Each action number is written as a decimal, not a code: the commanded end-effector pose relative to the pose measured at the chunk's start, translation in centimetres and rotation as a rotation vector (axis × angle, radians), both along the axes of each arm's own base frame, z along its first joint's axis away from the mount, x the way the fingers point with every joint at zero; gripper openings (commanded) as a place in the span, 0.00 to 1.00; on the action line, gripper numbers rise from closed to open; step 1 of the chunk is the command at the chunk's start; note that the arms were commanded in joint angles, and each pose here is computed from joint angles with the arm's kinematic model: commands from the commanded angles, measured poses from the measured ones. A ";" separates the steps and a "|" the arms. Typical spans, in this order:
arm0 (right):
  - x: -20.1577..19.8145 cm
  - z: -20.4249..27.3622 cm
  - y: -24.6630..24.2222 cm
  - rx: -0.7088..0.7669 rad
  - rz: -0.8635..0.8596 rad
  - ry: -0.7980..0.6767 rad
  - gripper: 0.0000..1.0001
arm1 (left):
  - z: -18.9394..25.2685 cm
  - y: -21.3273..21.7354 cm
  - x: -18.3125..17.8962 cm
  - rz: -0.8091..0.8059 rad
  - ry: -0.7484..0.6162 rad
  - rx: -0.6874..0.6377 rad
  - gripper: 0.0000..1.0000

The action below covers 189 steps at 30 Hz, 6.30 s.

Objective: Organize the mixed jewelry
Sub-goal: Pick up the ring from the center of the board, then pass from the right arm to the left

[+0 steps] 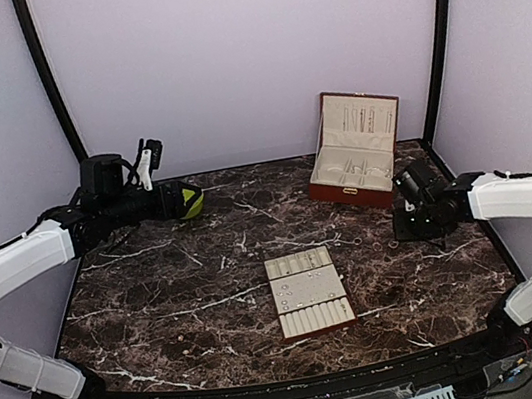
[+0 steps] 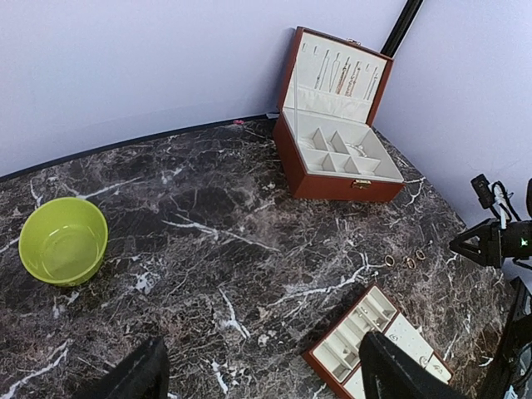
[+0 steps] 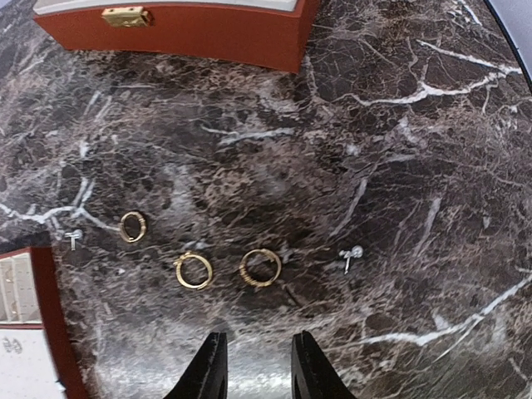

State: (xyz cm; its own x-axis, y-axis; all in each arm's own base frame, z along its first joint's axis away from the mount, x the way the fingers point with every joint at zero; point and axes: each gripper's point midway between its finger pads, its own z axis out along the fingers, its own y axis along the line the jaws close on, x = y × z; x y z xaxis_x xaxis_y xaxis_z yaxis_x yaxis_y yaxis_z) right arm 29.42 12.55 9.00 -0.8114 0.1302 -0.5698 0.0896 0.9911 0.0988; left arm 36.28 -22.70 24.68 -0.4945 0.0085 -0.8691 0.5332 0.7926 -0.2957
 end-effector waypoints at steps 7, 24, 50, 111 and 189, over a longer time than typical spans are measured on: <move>3.0 -2.6 -0.5 -0.033 0.111 0.054 0.23 | 1.0 0.4 -0.2 0.013 -0.024 -0.006 0.81; 3.5 -5.4 1.1 -0.052 0.252 0.137 0.13 | 0.4 0.2 -0.1 0.009 -0.009 -0.005 0.81; 2.7 -7.7 0.4 -0.099 0.259 0.193 0.08 | 0.3 0.2 -0.2 0.007 -0.007 -0.006 0.81; -6.6 10.8 17.5 0.891 0.908 0.101 0.00 | -1.8 -16.9 -13.3 -0.767 -0.529 0.025 0.76; -8.6 12.3 20.0 0.913 1.015 0.090 0.11 | -5.2 -22.9 -14.7 -0.659 -0.686 0.218 0.00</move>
State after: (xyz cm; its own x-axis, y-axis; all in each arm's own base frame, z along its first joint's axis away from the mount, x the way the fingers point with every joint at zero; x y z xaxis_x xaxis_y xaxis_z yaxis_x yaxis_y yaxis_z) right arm 20.21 32.27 19.62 -0.8403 -0.2659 -0.4724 -0.5297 0.2174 0.8199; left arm 21.67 -46.66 17.56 0.3771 0.3335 -0.8640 0.8559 0.2311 0.4627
